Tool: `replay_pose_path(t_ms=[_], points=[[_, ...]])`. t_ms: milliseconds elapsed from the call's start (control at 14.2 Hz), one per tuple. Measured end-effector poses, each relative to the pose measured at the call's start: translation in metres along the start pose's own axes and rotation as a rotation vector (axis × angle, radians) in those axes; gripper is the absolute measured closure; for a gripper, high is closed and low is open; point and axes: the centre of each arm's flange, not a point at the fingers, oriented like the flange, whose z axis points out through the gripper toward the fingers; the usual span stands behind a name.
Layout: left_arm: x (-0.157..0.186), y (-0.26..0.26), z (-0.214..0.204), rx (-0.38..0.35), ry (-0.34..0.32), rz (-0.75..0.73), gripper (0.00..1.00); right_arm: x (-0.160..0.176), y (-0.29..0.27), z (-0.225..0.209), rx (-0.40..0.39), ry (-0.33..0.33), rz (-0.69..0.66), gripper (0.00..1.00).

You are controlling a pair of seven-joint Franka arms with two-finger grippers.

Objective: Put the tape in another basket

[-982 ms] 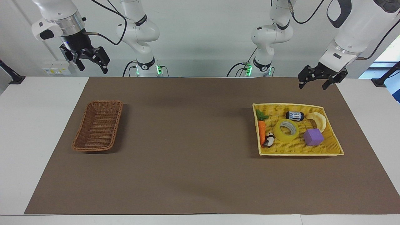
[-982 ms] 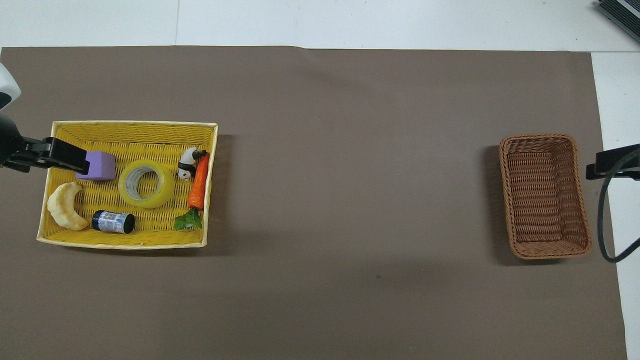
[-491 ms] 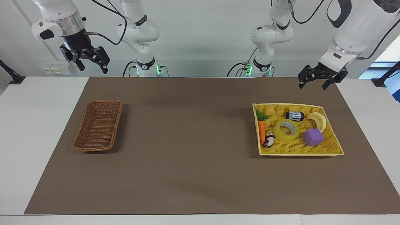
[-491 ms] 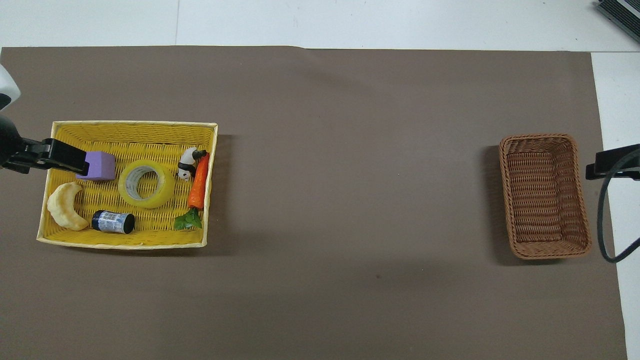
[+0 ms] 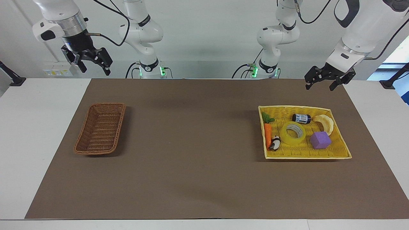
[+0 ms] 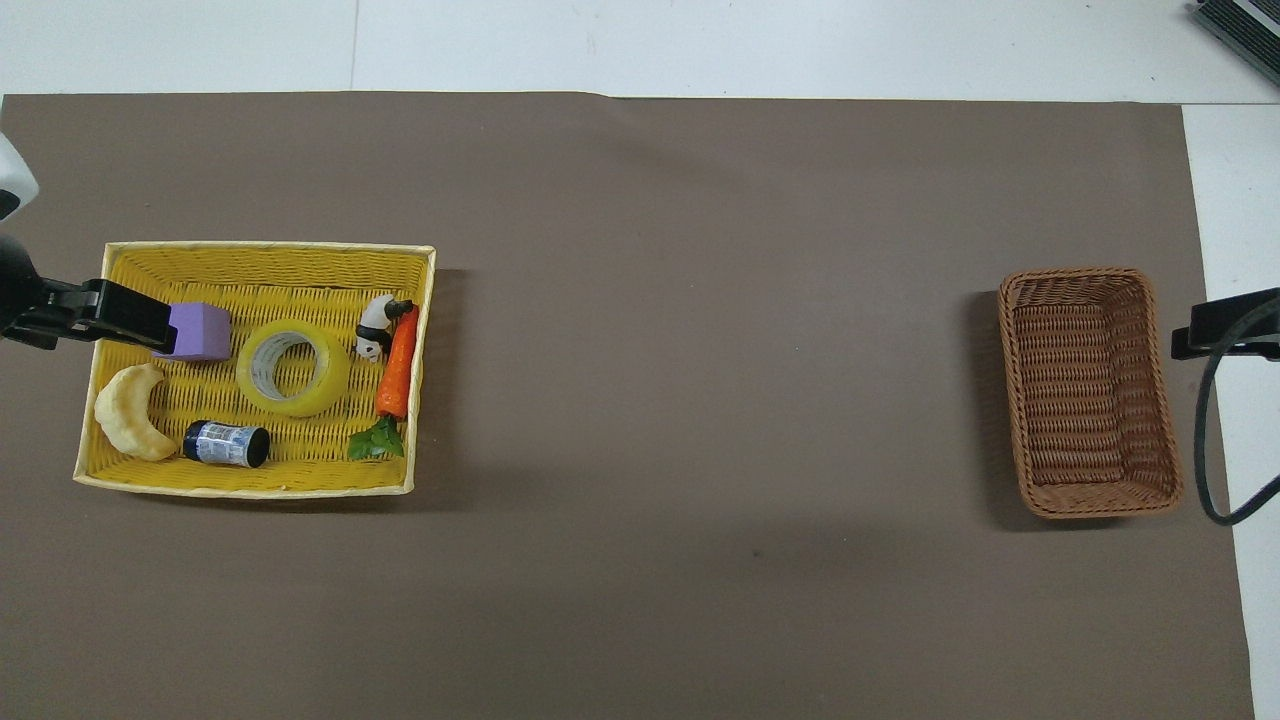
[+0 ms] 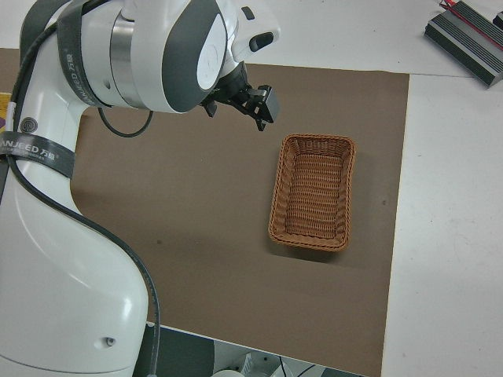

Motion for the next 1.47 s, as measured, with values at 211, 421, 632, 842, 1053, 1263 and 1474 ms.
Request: replay_pose_path(t_ms=[211, 421, 632, 842, 1053, 1263, 1474], points=[[0.000, 0.000, 0.002, 0.000, -0.005, 0.000, 0.00, 0.000, 0.000, 0.000, 0.000, 0.000, 0.000, 0.00], [-0.004, 0.001, 0.008, 0.003, -0.012, -0.001, 0.00, 0.000, 0.000, 0.000, 0.000, 0.000, 0.000, 0.00], [-0.008, 0.002, 0.018, 0.007, -0.008, -0.001, 0.00, 0.000, 0.000, 0.000, 0.000, 0.000, 0.000, 0.00], [-0.008, 0.002, 0.031, 0.010, -0.007, 0.001, 0.00, 0.000, 0.000, 0.000, 0.000, 0.000, 0.000, 0.00], [-0.003, -0.001, 0.058, 0.010, 0.000, 0.026, 0.00, 0.000, 0.000, 0.000, 0.000, 0.000, 0.000, 0.00], [-0.001, -0.021, 0.083, 0.007, 0.001, 0.077, 0.00, 0.000, 0.000, 0.000, 0.000, 0.000, 0.000, 0.00], [-0.001, -0.041, 0.109, 0.005, 0.001, 0.160, 0.00, 0.000, 0.000, 0.000, 0.000, 0.000, 0.000, 0.00]])
